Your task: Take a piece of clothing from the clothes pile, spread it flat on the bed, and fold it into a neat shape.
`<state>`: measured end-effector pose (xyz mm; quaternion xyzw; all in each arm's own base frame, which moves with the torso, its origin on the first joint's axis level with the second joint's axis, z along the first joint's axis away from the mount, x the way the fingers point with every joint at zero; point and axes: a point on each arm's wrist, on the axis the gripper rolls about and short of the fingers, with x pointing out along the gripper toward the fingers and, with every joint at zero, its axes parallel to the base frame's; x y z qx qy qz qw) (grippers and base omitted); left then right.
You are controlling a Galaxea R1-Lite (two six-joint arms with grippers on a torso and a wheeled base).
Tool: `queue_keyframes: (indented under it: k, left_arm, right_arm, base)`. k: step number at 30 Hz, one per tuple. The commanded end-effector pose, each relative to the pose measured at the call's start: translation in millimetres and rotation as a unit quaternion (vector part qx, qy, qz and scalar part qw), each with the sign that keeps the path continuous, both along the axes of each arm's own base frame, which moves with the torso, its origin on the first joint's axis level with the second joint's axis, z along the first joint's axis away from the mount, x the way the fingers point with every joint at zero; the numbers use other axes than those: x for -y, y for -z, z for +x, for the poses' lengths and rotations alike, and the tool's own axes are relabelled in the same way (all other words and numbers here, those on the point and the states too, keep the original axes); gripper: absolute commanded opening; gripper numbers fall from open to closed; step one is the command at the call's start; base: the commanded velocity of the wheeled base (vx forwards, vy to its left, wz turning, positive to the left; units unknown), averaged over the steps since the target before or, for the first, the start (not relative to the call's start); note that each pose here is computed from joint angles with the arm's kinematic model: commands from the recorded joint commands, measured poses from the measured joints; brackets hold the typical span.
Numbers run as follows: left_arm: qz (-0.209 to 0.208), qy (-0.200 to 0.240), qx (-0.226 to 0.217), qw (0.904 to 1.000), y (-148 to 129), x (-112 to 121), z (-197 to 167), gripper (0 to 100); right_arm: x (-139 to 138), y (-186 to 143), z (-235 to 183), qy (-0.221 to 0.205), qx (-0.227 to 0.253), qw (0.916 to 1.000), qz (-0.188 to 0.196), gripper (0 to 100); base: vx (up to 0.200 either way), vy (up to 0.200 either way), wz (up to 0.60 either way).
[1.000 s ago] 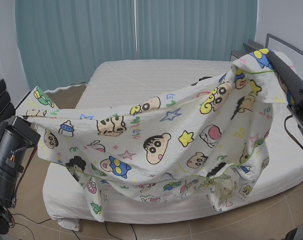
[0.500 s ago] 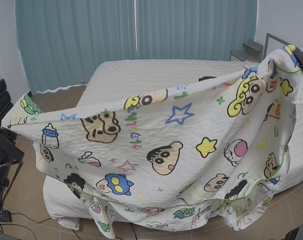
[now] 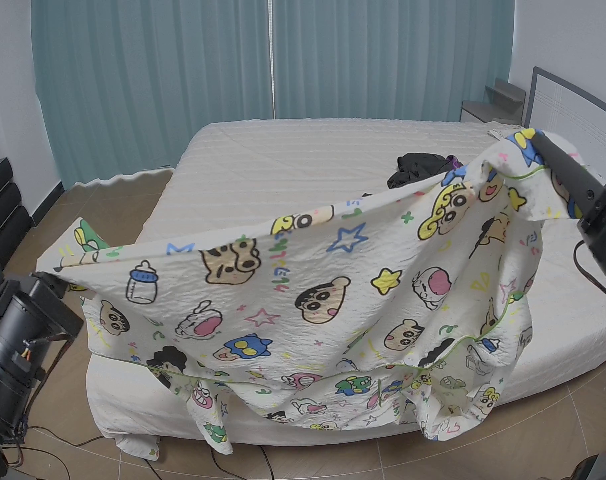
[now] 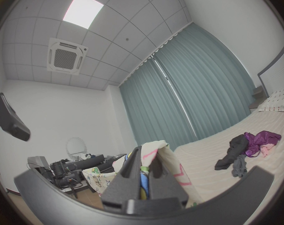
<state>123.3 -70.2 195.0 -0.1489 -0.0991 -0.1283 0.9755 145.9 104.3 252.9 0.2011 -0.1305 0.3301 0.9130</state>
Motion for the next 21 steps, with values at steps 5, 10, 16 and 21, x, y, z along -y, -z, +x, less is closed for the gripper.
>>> queue_keyframes:
  k: [5, 10, 16, 21]
  left_arm:
    - [0.019, -0.033, -0.084, 0.9957, 25.5, 7.8, 57.9, 0]
    - [0.028, -0.051, -0.107, 0.9926, 34.5, 14.5, 98.2, 0]
    - [0.038, -0.074, -0.136, 0.9872, 56.3, 21.0, 150.0, 0]
    - [0.046, -0.091, -0.159, 0.9821, 82.9, 25.0, 193.0, 0]
  right_arm:
    - [-5.5, 37.2, 50.4, 0.053, -0.076, 0.9946, -0.047, 0]
    - [-5.4, 48.0, 82.2, 0.083, -0.091, 0.991, -0.052, 0]
    - [-5.0, 70.8, 128.7, 0.117, -0.111, 0.9852, -0.059, 0]
    - [-3.7, 92.7, 169.9, 0.143, -0.118, 0.981, -0.058, 0]
  base:
    - [0.08, 0.0, 0.0]
    - [0.2, 0.0, 0.0]
    - [0.2, 0.0, 0.0]
    - [0.2, 0.0, 0.0]
